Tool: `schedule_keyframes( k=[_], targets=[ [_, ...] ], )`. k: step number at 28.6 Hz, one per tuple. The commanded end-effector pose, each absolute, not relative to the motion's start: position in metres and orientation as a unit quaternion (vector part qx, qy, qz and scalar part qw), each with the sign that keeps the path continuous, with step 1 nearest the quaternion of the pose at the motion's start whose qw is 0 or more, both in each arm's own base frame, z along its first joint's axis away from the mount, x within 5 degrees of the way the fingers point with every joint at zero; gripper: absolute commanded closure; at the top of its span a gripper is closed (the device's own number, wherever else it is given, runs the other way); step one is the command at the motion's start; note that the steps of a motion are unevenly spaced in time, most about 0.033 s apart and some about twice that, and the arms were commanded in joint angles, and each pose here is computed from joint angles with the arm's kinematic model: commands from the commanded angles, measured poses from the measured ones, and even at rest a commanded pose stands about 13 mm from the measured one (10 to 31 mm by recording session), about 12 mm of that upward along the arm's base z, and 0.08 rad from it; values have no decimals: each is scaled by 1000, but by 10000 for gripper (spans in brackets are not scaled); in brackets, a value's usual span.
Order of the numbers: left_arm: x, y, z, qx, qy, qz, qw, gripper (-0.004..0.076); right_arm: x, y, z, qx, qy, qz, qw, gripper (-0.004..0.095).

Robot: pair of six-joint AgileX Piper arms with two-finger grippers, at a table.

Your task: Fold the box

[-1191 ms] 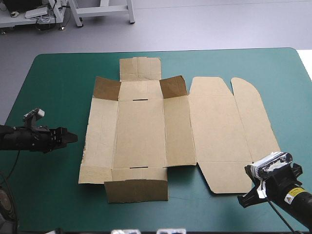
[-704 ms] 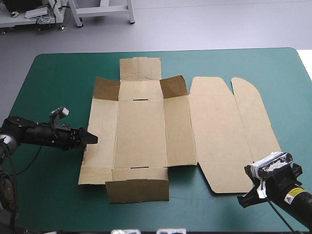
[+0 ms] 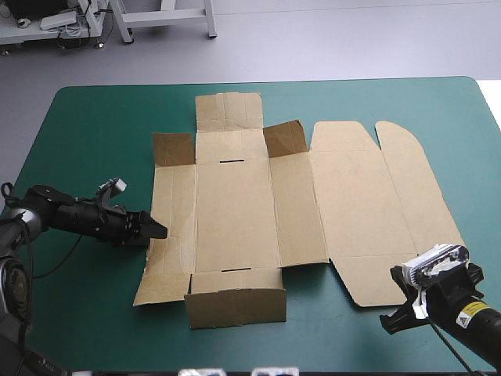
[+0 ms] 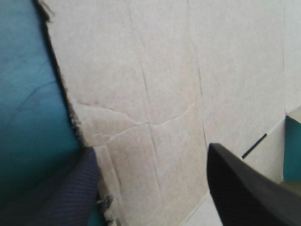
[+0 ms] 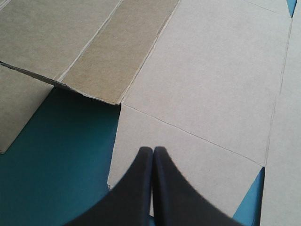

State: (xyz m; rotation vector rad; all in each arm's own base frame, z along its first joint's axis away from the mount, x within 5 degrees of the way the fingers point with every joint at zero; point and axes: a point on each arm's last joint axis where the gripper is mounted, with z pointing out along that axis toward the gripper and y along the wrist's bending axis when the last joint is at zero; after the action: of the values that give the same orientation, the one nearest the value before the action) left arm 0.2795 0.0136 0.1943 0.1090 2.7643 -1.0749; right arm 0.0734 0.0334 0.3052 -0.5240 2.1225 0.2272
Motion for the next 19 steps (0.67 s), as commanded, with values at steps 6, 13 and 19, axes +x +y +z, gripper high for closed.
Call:
schedule_keyframes(
  k=[6, 13, 19],
  targets=[
    [276, 5, 212, 59, 913, -393, 91, 239, 77, 35, 319, -204, 843, 98, 488, 926],
    [273, 19, 248, 74, 912, -380, 136, 239, 77, 35, 319, -204, 843, 98, 488, 926],
    [268, 35, 304, 66, 913, -335, 225, 239, 78, 35, 319, -204, 843, 98, 488, 926]
  ],
)
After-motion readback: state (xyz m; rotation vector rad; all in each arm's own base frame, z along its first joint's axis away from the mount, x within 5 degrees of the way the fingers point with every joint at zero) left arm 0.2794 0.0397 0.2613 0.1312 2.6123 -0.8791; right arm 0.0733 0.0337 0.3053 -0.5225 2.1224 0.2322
